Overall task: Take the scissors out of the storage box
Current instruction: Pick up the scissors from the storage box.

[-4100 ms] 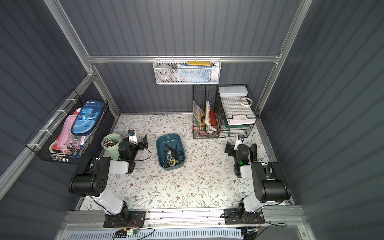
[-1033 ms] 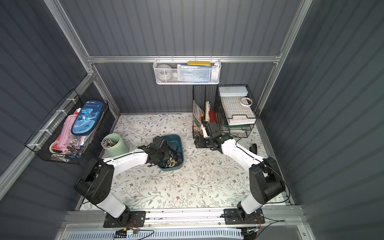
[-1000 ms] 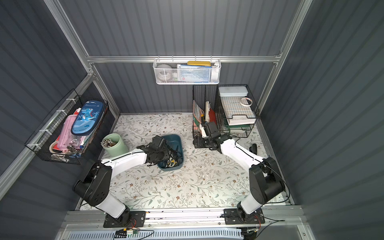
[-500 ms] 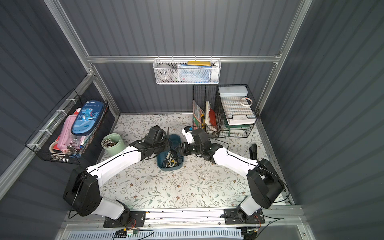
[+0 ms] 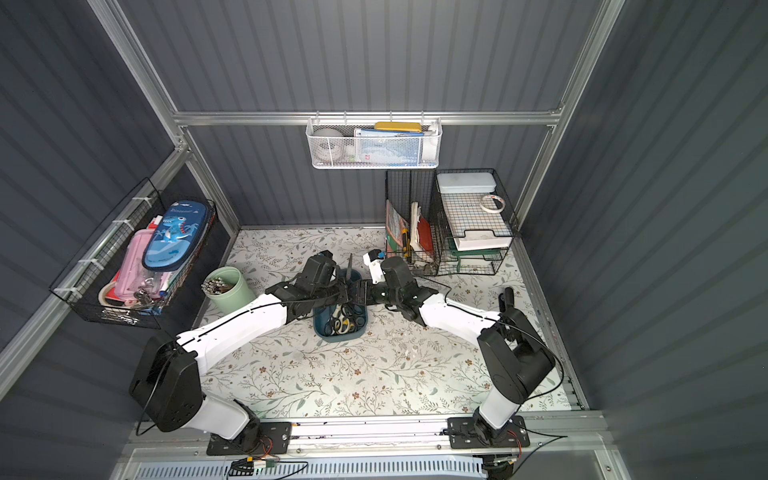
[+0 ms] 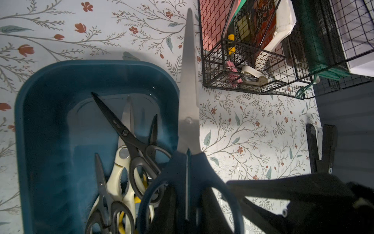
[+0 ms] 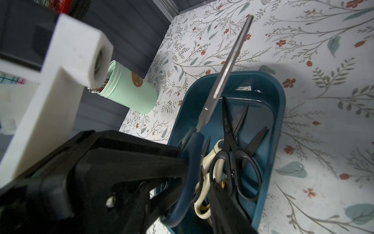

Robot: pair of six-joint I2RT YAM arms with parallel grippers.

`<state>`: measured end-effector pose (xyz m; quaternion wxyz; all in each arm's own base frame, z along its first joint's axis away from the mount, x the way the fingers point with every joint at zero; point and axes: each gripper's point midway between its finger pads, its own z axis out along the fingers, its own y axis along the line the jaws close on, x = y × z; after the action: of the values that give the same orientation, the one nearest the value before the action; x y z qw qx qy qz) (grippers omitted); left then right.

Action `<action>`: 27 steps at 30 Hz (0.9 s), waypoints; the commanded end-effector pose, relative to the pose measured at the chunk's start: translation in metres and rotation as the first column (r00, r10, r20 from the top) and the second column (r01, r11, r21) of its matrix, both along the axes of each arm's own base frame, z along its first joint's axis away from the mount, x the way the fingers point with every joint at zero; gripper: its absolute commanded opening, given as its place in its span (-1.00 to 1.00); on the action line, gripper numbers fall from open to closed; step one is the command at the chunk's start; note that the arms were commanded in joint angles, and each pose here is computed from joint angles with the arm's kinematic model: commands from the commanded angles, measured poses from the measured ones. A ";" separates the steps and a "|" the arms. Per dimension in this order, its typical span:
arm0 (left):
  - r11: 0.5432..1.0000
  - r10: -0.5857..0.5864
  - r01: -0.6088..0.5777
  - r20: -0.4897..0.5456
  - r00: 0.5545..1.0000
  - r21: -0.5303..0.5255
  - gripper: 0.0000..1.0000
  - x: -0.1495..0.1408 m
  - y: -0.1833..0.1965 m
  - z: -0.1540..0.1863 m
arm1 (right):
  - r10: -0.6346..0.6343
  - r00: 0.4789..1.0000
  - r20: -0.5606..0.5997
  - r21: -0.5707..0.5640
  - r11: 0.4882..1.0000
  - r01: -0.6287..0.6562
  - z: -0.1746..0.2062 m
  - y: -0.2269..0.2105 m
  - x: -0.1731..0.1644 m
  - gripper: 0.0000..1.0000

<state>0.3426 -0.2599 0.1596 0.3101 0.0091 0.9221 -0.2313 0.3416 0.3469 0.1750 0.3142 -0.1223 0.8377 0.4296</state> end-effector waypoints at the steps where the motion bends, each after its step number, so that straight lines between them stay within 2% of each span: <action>1: 0.998 -0.039 0.041 0.058 0.998 -0.042 -0.89 0.004 -0.011 0.019 | -0.012 1.000 -0.004 0.032 0.999 0.012 0.006 0.004 0.006 -0.12; 8: 0.998 -0.044 0.047 0.069 0.997 -0.047 -0.89 0.003 -0.012 0.021 | -0.003 0.996 -0.084 0.084 0.996 0.010 -0.001 0.001 0.010 -0.61; 9: 0.998 -0.043 0.046 0.073 0.996 -0.048 -0.83 0.003 -0.012 0.021 | -0.001 0.996 -0.091 0.088 0.996 0.009 -0.001 0.000 0.009 -0.65; 10: 0.998 -0.043 0.047 0.074 0.996 -0.047 -0.65 0.003 -0.012 0.021 | -0.003 0.995 -0.100 0.091 0.996 0.012 -0.002 0.000 0.009 -0.69; 14: 0.997 -0.032 0.038 0.096 0.995 -0.064 -0.42 0.002 -0.010 0.027 | -0.024 0.991 -0.130 0.101 0.994 0.037 -0.003 -0.006 0.009 -0.76; 18: 0.998 -0.013 0.020 0.116 0.993 -0.059 -0.32 0.002 -0.005 0.037 | -0.056 0.987 -0.150 0.103 0.992 0.072 -0.005 -0.018 0.011 -0.81; 22: 0.997 -0.025 0.034 0.126 0.992 -0.069 -0.11 -0.002 -0.005 0.052 | -0.086 0.981 -0.172 0.076 0.992 0.100 -0.010 -0.034 0.010 -0.84; 27: 0.995 -0.048 0.058 0.134 0.990 -0.076 -0.06 -0.005 -0.006 0.062 | -0.131 0.971 -0.201 0.034 0.990 0.140 -0.014 -0.059 0.003 -0.85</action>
<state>0.3410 -0.2625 0.1997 0.3536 0.0191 0.8979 -0.2614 0.3504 0.3029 0.1612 0.2645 -0.0240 0.8513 0.4524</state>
